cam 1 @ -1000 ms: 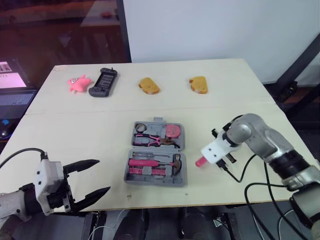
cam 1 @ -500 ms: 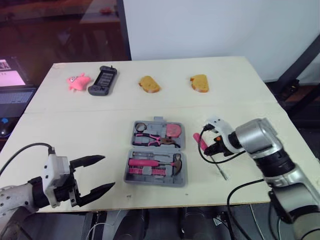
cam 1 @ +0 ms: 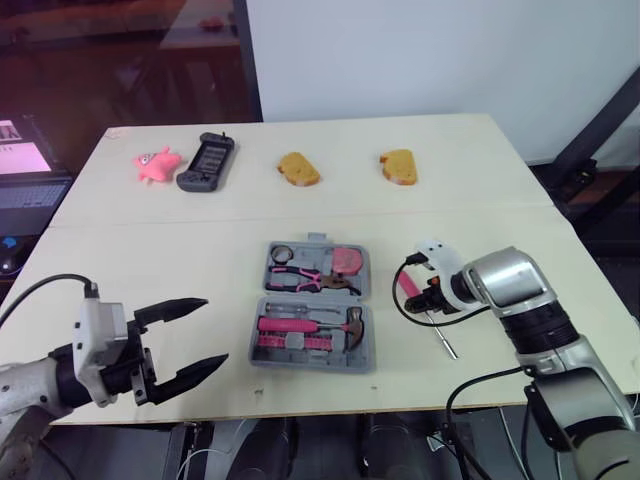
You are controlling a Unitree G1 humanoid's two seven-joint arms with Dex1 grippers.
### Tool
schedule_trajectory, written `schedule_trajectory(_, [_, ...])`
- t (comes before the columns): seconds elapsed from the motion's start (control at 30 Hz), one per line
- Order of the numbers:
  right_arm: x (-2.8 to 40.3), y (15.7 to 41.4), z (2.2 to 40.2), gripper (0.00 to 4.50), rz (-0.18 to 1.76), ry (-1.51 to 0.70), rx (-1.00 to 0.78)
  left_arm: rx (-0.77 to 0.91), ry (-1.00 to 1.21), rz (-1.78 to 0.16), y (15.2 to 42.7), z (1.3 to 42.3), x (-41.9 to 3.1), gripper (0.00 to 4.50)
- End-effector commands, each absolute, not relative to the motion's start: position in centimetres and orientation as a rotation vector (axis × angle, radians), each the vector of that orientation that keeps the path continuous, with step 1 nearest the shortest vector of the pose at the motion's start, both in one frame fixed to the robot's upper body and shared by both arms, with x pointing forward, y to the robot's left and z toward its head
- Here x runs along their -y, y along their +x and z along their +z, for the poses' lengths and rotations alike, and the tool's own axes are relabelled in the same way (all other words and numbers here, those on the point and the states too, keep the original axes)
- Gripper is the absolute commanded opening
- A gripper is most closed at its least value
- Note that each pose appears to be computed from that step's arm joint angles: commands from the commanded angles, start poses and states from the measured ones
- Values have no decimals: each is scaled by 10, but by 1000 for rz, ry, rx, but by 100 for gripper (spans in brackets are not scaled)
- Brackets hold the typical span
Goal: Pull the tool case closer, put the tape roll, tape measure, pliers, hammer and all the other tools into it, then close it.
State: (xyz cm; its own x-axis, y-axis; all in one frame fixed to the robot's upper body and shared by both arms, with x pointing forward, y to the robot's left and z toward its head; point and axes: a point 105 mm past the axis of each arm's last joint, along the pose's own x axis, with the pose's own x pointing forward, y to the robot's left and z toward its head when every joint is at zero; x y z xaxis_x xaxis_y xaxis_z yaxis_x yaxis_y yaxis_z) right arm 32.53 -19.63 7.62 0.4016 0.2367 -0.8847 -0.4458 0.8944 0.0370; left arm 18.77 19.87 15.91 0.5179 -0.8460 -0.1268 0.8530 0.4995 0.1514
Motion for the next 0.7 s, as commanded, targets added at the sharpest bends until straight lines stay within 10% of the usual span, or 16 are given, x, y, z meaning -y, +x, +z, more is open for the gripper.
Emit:
schedule_trajectory(0.03, [199, 332, 112, 444, 444, -230, -972, -34, 214, -1054, 187, 161, -196, 450])
schedule_trajectory(0.33, [215, 336, 155, 444, 445, -558, -667, -15, 218, -1096, 197, 165, -194, 450])
schedule_trajectory(0.7, [201, 318, 88, 444, 493, -405, -666, -26, 223, -1090, 205, 166, -196, 450])
